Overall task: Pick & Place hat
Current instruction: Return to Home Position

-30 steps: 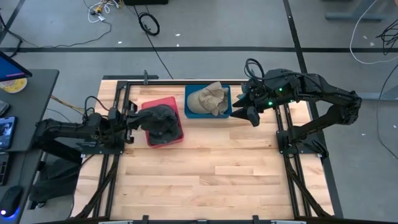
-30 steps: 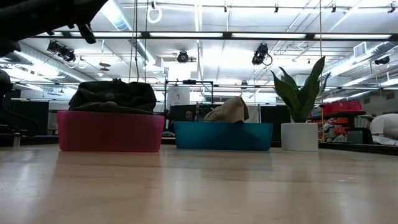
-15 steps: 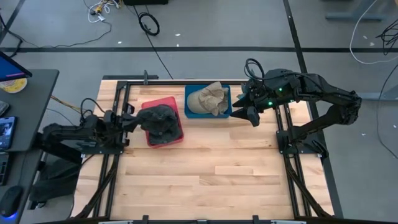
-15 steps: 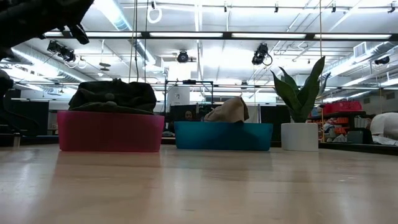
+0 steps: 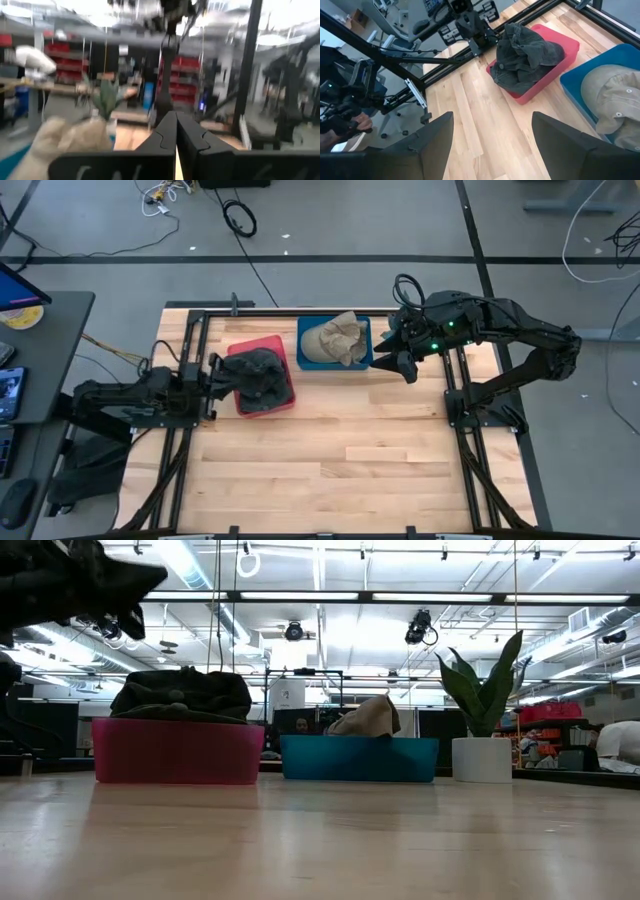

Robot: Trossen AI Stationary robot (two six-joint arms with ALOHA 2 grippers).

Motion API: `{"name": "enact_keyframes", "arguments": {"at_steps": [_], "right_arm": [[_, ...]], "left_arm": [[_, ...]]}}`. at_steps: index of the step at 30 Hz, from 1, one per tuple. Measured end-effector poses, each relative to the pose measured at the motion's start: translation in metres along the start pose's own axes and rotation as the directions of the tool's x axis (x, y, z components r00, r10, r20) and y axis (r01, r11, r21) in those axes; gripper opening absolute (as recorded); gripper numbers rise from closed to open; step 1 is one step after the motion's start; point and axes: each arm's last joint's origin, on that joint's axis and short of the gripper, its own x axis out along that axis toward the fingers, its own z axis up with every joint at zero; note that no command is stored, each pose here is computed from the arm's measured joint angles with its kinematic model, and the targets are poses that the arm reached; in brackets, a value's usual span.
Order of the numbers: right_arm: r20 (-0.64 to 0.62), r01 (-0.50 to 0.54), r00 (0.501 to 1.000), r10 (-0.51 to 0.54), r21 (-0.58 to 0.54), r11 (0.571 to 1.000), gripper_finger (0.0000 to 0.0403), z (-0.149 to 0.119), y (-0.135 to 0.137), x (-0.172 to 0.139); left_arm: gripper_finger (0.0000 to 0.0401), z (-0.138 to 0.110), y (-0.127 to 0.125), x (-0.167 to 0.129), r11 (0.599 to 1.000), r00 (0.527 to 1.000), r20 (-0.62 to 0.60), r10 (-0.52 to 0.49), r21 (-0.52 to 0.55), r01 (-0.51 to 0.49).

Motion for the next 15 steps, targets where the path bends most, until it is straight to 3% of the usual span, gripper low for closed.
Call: {"name": "enact_keyframes", "arguments": {"at_steps": [9,15], "right_arm": [[0.0,0.0,1.0,0.0,-0.008,1.0,0.0272,0.0,0.0,0.0],[-0.004,0.003,1.0,-0.003,-0.007,1.0,0.0272,0.0,0.0,0.002]], "left_arm": [[0.0002,-0.022,0.003,-0.002,0.999,0.974,-0.225,0.027,0.023,-0.023],[0.0002,-0.024,0.002,-0.003,0.999,0.967,-0.254,0.013,0.04,-0.003]]}}
